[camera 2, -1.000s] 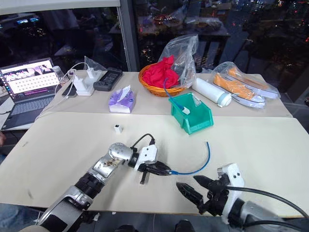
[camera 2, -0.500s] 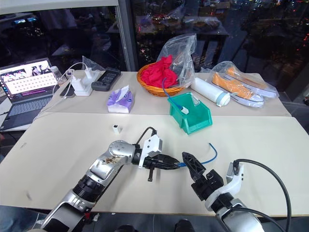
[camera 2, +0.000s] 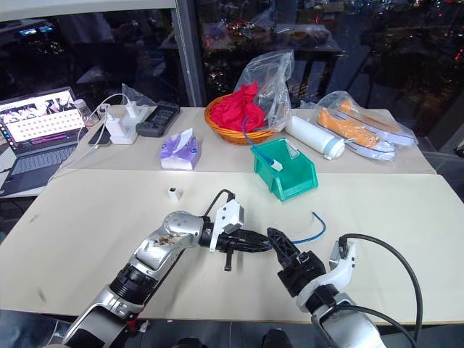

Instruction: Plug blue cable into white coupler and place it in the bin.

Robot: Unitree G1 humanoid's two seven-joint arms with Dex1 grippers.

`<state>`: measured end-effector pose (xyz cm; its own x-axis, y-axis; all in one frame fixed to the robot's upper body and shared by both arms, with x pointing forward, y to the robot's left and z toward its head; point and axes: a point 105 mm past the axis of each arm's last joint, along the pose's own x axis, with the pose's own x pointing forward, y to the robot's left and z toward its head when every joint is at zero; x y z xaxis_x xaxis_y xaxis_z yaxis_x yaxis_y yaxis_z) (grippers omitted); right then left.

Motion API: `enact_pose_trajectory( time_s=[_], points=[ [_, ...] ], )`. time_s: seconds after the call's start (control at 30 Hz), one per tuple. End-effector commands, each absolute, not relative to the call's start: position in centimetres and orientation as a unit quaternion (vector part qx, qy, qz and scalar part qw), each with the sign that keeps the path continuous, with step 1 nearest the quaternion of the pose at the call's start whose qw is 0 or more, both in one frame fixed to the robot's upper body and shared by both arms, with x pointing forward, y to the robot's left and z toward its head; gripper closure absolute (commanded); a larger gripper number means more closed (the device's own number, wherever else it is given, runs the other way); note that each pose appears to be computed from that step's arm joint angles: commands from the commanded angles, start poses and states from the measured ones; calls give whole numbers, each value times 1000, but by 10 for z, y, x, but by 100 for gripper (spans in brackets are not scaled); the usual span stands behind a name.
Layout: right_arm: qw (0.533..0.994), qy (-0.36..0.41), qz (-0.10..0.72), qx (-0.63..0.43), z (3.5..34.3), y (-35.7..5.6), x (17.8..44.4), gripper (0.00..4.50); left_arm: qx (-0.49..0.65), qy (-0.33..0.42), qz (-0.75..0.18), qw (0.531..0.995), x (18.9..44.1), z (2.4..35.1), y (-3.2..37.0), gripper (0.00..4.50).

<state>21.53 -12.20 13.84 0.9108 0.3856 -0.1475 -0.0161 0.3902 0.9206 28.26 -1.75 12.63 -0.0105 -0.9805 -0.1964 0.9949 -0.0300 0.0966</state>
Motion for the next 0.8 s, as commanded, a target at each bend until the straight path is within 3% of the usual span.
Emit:
enact_pose_trajectory(
  time_s=[0.03, 0.23, 0.3, 0.37, 0.53, 0.67, 0.7, 0.8],
  points=[
    [817, 144, 142, 540, 153, -120, 215, 242, 99, 24, -714, 693, 279, 132, -19, 444],
    [817, 137, 146, 540, 154, -120, 217, 445, 95, 25, -713, 694, 280, 132, -19, 444],
    [818, 134, 145, 540, 155, -120, 217, 449, 87, 29, -704, 705, 283, 131, -18, 444],
    [819, 131, 144, 539, 155, -121, 217, 450, 74, 41, -706, 703, 283, 130, -12, 344],
    [840, 97, 120, 521, 160, -135, 221, 450, 60, 58, -692, 717, 288, 130, 20, 182],
    [865, 54, 122, 483, 177, -152, 228, 450, 70, -26, -632, 771, 295, 143, 70, 37],
    [871, 54, 130, 470, 179, -151, 229, 450, 70, -30, -619, 781, 297, 143, 77, 9],
    [902, 66, 175, 390, 187, -143, 236, 450, 73, -24, -572, 817, 299, 134, 106, 2]
  ],
)
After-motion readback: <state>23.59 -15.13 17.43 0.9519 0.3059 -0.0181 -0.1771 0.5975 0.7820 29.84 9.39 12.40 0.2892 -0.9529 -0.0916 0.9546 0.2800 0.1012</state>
